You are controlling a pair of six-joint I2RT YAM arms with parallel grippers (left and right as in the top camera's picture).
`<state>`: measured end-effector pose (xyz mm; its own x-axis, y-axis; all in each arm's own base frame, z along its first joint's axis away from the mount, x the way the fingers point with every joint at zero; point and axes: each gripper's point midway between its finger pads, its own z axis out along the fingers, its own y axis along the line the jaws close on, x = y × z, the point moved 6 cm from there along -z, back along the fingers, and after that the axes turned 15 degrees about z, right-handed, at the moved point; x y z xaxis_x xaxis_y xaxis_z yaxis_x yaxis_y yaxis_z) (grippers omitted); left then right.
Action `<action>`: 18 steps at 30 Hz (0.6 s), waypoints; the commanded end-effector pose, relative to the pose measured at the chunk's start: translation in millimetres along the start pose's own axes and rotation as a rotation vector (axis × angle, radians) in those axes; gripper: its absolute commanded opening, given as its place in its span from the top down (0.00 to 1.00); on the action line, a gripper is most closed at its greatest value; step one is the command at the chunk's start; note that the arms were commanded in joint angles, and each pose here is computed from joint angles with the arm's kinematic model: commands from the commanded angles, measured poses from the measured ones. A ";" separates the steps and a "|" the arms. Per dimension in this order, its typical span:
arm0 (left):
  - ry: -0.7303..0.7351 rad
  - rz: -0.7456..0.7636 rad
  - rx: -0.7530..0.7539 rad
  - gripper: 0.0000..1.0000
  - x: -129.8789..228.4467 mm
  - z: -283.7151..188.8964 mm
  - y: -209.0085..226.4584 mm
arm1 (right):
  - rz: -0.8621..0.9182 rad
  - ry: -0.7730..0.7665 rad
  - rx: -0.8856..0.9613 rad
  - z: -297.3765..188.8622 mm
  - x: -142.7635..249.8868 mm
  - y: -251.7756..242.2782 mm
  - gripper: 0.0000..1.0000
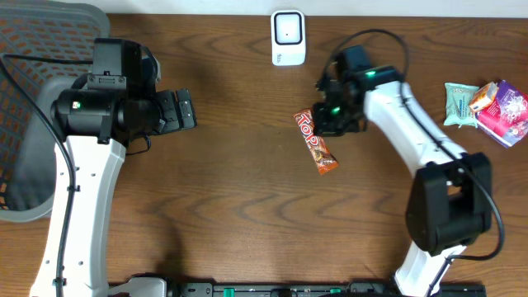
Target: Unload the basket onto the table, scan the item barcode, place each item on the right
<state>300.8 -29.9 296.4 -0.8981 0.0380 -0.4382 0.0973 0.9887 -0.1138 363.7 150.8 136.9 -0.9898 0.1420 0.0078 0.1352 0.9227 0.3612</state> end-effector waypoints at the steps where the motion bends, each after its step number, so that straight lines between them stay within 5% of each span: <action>1: 0.000 -0.001 -0.008 0.02 -0.9 -0.3 1.7 | 0.085 -0.068 0.207 21.7 -0.4 -5.2 0.99; 18: 0.000 0.000 -0.007 0.02 -0.9 -0.3 1.6 | 0.133 -0.076 0.437 72.6 -0.9 -27.5 0.99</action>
<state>300.8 -29.9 296.4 -0.8981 0.0380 -0.4382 0.0973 0.9887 -0.1138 363.9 157.8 68.1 -0.9660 0.2545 -0.0458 0.2557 0.9665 -0.0226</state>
